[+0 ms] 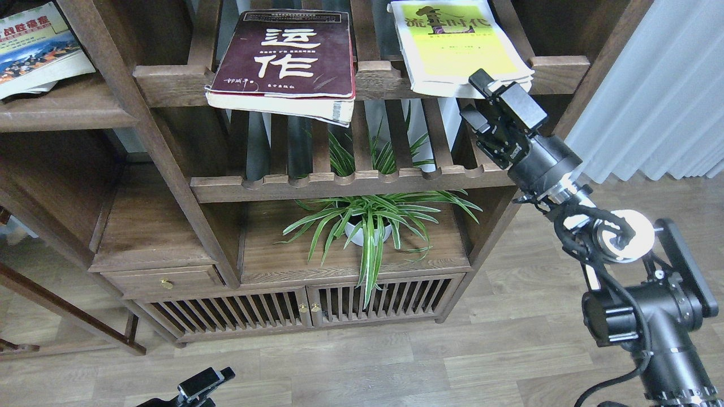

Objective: Organize books on shelf
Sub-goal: 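Raise the right gripper to the yellow-green book on the top shelf, then grasp the yellow-green book and pull it down with the right gripper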

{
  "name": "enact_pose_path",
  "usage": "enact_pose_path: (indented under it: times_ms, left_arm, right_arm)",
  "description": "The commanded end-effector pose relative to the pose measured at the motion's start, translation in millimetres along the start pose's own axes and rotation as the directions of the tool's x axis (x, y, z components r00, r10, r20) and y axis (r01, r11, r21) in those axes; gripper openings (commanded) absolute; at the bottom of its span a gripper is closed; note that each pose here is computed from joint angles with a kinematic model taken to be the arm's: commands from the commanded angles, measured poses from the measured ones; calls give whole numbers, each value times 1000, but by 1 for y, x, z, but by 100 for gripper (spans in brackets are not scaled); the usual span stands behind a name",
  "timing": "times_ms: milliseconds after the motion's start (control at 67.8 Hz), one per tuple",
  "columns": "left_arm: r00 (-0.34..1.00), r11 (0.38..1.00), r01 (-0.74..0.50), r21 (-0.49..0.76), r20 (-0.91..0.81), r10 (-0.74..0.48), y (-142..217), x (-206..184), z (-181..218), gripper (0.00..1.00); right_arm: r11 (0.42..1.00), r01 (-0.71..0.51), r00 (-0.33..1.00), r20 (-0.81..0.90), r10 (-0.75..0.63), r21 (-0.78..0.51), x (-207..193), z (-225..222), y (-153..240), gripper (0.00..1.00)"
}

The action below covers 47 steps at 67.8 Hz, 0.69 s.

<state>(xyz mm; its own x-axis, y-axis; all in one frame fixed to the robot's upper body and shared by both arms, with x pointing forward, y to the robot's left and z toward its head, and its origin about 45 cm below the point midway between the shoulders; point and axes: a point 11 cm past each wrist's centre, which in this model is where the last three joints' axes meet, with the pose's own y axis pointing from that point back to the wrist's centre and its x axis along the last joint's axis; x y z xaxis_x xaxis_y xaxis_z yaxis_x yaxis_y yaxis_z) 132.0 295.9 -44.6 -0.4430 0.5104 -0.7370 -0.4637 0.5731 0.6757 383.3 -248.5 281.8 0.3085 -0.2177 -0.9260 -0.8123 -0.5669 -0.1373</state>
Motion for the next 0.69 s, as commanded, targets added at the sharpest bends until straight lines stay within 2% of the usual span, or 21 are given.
enact_pose_path:
  times_ms: [0, 192, 369, 398, 413, 619, 678]
  left_arm:
    - [1000, 1000, -3, -3, 1, 3, 1, 1, 1, 100]
    - [1000, 1000, -13, -11, 2, 13, 2, 4, 4, 100]
    - [1000, 1000, -15, -11, 3, 15, 3, 4, 4, 100]
    - [1000, 1000, -14, -12, 3, 14, 3, 4, 4, 100]
    - [1000, 1000, -14, -12, 3, 14, 3, 4, 4, 100]
    - [1000, 1000, -16, -12, 2, 16, 3, 5, 4, 100]
    - [1000, 1000, -17, -14, 3, 17, 3, 5, 5, 100]
  right_arm:
    - [1000, -8, 1000, 2, 8, 0, -6, -5, -8, 99]
    - [1000, -26, 1000, 8, 26, -4, -13, -9, -17, 95]
    - [1000, -29, 1000, 0, 29, -3, -15, -13, -24, 80]
    - [1000, -31, 1000, -1, 31, -2, -14, -14, -24, 75]
    - [999, -36, 999, -3, 36, 0, -13, -16, -25, 69]
    - [999, -37, 999, -27, 37, 4, -13, -22, -21, 35]
    - [1000, -29, 999, -30, 29, 9, -14, -24, -20, 22]
